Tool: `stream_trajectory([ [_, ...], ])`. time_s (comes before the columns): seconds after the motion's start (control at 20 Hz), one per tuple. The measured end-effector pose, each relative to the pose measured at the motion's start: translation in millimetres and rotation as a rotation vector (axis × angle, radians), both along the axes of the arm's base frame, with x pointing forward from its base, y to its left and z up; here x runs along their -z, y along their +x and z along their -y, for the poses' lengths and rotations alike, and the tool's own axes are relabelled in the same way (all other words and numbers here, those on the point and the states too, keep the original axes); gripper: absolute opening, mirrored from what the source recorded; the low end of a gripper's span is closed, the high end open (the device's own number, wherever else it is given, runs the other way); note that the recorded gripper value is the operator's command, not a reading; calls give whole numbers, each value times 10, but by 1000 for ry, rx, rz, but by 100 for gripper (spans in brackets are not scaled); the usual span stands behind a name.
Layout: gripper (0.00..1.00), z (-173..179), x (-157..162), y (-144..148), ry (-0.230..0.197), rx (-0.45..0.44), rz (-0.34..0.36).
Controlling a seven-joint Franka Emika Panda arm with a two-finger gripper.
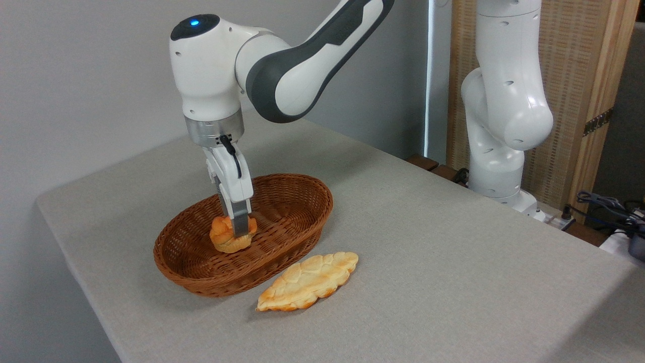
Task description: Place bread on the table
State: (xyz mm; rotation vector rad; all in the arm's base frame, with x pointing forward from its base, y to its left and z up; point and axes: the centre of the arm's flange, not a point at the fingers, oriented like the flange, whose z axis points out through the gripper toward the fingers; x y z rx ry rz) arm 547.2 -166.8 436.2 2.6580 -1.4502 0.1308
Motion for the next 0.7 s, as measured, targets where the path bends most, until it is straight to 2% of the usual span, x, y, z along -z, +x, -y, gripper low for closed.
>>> stream_trajectory([
  [0.45,39,-119,-181,84,-11,-24,35],
  [0.7,40,-228,-461,142,-30,-50,81],
])
